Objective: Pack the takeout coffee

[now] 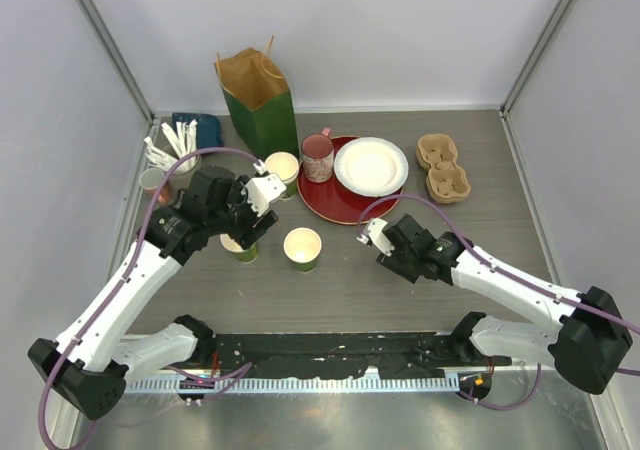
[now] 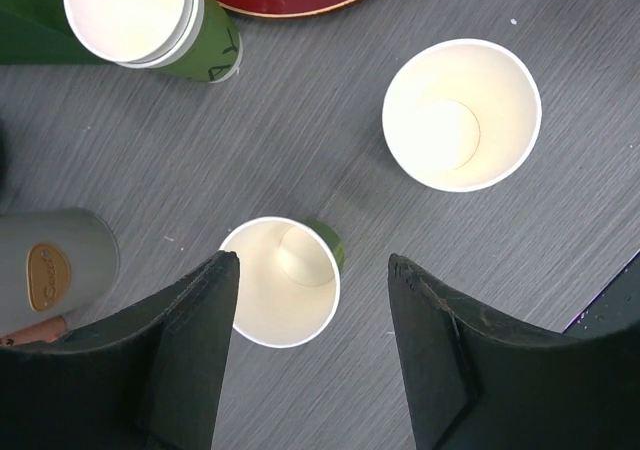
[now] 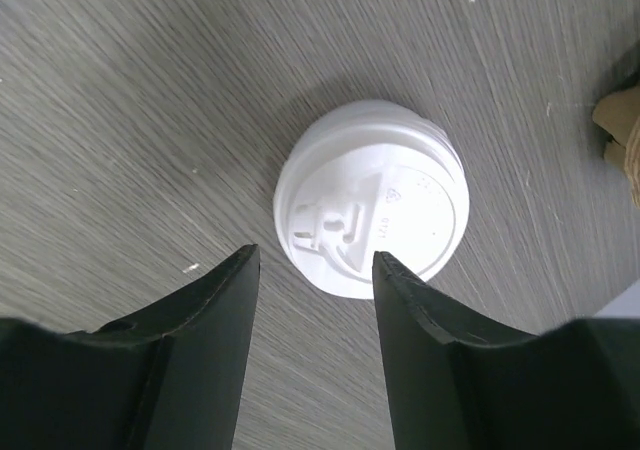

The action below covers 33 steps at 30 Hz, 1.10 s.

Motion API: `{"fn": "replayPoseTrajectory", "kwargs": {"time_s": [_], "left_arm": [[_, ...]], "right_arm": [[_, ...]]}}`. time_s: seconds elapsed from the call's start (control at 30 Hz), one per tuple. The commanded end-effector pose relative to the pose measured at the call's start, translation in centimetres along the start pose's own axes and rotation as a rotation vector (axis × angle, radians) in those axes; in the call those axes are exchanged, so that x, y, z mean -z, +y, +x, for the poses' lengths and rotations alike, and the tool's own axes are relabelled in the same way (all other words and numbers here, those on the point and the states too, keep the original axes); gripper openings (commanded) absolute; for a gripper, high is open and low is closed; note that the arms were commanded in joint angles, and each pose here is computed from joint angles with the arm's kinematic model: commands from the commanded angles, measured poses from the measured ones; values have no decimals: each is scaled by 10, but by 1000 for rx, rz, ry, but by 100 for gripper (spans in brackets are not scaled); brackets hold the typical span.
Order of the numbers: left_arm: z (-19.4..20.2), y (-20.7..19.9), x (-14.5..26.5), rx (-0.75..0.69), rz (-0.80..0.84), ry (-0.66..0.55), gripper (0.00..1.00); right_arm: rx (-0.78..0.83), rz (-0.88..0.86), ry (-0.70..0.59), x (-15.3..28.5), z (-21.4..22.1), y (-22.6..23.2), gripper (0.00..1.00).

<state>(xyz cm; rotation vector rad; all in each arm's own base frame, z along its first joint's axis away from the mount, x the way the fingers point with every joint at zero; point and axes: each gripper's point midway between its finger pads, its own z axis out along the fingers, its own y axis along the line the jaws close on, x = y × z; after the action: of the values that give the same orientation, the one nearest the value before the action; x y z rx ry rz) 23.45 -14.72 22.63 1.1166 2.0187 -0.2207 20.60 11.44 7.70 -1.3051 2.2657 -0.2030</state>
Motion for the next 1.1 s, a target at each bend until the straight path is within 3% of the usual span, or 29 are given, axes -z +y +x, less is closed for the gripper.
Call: {"fn": "replayPoseTrajectory", "kwargs": {"time_s": [0.0,0.1,0.2,0.57,0.87,1.07], "left_arm": [[-13,6,-5,-11,-12,-44,65],[-18,8,-5,-12,-15,-50,65],[-19,10,-3,-16,-21,-53,65],[-18,6,0,-45,5,-38,65],[-22,5,4,-55,16,-47,65],[-23,4,5,-60,23,-48,65]], "right_arm": [[44,64,-52,5,-7,-14,57],[41,52,-33,-7,-4,-8,57],[38,76,-12,-11,-5,-13,49],[48,108,52,-21,2,-15,46],[59,95,73,-26,5,-10,37],[55,107,80,-24,9,-11,17]]}}
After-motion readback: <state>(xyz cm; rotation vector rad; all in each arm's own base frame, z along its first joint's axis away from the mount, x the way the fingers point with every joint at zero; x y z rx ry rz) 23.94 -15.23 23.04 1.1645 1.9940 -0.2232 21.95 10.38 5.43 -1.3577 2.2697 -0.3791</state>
